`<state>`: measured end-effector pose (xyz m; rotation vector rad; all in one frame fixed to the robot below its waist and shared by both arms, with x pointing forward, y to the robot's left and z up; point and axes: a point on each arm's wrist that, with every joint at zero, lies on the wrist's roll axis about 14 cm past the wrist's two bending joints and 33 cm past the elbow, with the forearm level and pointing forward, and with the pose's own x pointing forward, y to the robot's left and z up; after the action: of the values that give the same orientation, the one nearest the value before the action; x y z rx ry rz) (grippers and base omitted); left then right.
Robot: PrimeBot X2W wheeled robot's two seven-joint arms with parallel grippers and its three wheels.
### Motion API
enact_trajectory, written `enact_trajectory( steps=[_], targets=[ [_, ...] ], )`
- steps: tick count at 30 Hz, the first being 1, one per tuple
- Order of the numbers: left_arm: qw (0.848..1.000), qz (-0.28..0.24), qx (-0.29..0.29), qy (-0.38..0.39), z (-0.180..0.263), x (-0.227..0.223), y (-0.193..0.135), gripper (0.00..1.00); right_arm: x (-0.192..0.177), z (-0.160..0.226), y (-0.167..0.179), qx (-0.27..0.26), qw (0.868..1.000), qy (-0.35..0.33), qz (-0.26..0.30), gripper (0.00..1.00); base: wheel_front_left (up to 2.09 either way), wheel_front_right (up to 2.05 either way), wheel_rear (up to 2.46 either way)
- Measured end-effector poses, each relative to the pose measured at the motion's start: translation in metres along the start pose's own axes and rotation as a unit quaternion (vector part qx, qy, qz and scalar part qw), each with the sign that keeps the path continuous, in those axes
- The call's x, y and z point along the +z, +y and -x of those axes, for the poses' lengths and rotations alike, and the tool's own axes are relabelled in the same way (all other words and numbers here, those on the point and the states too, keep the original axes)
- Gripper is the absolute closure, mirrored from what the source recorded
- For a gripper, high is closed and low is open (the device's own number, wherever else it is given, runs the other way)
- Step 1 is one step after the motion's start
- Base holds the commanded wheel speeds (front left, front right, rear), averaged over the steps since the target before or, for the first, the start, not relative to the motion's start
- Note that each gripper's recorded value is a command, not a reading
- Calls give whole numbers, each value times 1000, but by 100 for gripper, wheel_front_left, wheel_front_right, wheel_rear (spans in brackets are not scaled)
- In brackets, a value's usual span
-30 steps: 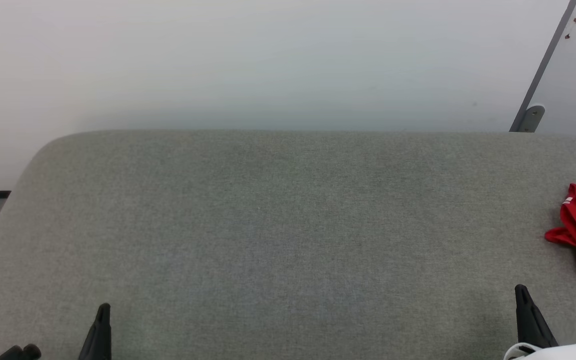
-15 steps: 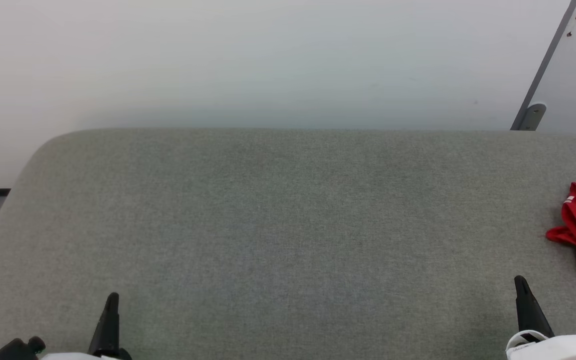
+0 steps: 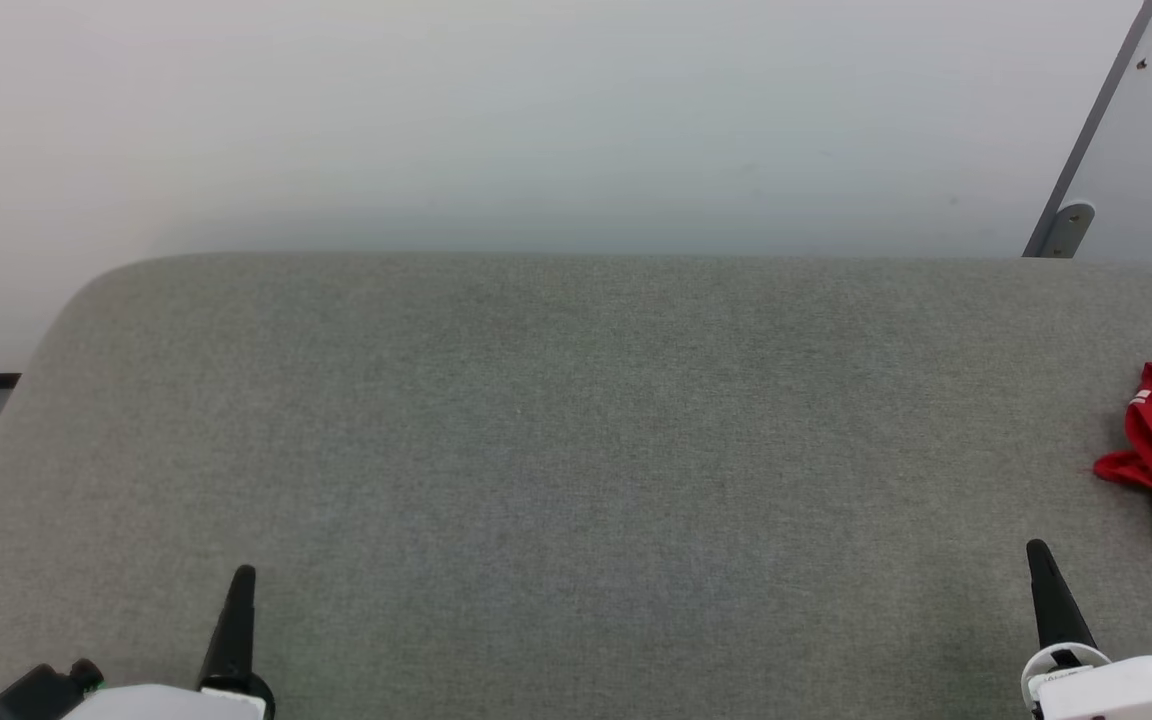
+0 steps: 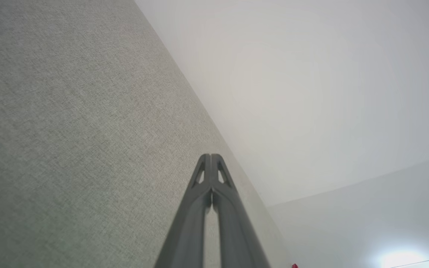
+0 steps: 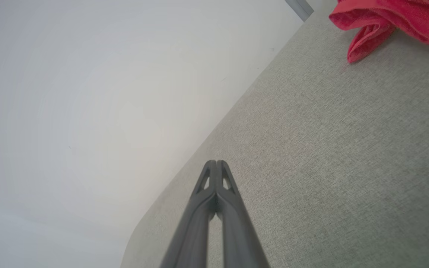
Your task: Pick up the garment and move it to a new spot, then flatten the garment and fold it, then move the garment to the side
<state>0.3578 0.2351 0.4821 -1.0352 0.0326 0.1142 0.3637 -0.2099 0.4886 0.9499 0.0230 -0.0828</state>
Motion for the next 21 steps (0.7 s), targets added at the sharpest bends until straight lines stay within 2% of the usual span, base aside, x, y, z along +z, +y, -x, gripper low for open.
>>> enact_trajectory(
  steps=[21],
  targets=[
    [995,100,-14,9,-10,-8,-14,100,1,-9,7,8,993,7,-117,100,0,0,0]
  ],
)
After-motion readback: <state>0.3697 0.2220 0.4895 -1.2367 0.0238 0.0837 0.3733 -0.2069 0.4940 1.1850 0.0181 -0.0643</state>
